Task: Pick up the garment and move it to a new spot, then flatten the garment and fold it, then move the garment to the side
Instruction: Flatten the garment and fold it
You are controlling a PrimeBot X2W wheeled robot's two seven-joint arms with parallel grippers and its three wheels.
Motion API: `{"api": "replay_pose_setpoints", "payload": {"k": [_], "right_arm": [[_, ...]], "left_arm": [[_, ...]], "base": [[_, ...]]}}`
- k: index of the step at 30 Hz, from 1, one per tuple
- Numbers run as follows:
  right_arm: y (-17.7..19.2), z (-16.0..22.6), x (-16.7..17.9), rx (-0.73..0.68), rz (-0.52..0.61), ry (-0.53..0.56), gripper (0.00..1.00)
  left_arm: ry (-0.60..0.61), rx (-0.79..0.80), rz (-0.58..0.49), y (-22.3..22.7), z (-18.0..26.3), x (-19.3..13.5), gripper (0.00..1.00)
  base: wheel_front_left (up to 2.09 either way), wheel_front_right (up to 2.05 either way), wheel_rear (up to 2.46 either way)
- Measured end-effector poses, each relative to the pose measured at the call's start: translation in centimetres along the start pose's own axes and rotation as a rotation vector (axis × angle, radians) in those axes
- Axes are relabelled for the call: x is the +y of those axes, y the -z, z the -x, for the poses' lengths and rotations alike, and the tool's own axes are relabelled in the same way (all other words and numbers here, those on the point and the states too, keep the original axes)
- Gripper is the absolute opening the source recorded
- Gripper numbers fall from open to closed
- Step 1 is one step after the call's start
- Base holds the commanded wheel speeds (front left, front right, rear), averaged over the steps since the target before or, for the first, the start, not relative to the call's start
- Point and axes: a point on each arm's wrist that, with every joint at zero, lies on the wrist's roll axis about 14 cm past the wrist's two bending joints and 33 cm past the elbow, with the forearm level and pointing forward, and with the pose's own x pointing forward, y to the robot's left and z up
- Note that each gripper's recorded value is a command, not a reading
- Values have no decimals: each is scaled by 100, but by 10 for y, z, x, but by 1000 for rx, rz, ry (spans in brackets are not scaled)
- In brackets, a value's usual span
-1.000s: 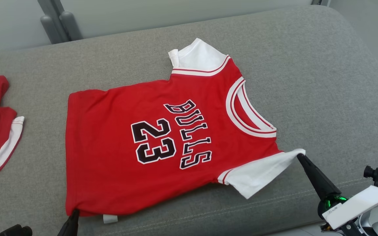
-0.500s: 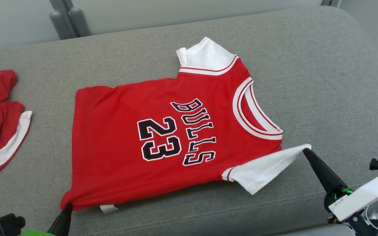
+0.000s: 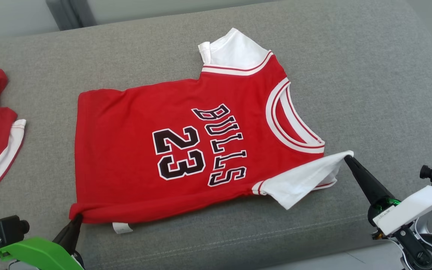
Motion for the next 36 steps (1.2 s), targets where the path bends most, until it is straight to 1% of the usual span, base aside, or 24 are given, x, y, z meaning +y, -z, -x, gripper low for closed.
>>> {"api": "replay_pose_setpoints", "payload": {"k": [9,16,25,36], "right_arm": [[1,-17,-2,21,18,11,0],[-7,-37,0,13,53,2,0],[-5,-57,-8,34,67,22,0],[4,-74,-12,59,64,30,0]], "left_arm": [[12,41,-23,-8,-17,-4,0],[21,83,-42,-10,-31,-6,0],[-24,152,-18,-4,-44,8,0],[-47,199,-17,-3,-56,15,0]], "base": [[0,0,0],[0,0,0],[0,0,0],[0,0,0]]}}
